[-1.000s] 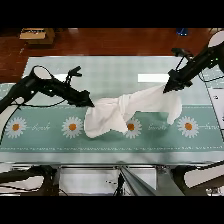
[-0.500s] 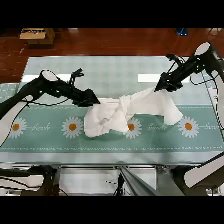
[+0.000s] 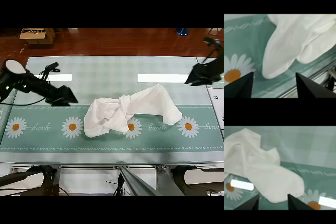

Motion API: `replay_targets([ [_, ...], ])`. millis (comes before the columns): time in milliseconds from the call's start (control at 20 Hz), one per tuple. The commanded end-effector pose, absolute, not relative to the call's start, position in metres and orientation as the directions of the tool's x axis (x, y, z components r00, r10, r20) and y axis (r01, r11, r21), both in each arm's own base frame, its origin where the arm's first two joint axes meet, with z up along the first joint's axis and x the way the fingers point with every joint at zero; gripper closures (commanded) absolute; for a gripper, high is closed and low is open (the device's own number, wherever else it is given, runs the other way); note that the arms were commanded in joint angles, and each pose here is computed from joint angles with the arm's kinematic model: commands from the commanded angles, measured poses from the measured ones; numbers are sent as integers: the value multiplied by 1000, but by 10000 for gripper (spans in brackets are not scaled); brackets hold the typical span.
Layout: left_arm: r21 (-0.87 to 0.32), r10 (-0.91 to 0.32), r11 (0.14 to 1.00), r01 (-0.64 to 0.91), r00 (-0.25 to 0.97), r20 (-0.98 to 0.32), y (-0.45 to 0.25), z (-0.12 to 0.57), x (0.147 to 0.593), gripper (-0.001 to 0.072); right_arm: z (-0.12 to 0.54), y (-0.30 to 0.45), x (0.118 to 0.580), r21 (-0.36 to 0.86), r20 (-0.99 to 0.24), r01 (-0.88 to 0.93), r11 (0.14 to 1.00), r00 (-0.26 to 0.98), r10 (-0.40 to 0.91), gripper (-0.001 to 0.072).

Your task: Fold the shirts.

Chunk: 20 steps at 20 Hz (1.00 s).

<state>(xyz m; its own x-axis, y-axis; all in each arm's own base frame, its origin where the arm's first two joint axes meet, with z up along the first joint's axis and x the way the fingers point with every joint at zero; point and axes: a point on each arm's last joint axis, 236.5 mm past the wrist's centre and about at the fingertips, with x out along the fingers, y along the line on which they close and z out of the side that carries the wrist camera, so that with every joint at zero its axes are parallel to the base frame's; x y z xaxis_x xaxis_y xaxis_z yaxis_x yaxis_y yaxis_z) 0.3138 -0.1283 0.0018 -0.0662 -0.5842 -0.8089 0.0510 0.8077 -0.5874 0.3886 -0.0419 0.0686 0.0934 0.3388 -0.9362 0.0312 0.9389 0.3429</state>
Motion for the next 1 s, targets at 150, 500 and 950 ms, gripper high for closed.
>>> replay_targets([
  [150,-549,-550,832,-77,-239,-800,-132,-60,220,98,61,-80,341,393,-917,188,900,156,368,217],
  [500,-573,-576,817,-58,-125,-808,-184,-97,234,31,17,-69,324,404,-912,208,891,163,375,188],
  [950,-673,-667,737,-63,-231,-709,-221,-111,223,688,8,-84,318,396,-916,243,886,170,363,171],
])
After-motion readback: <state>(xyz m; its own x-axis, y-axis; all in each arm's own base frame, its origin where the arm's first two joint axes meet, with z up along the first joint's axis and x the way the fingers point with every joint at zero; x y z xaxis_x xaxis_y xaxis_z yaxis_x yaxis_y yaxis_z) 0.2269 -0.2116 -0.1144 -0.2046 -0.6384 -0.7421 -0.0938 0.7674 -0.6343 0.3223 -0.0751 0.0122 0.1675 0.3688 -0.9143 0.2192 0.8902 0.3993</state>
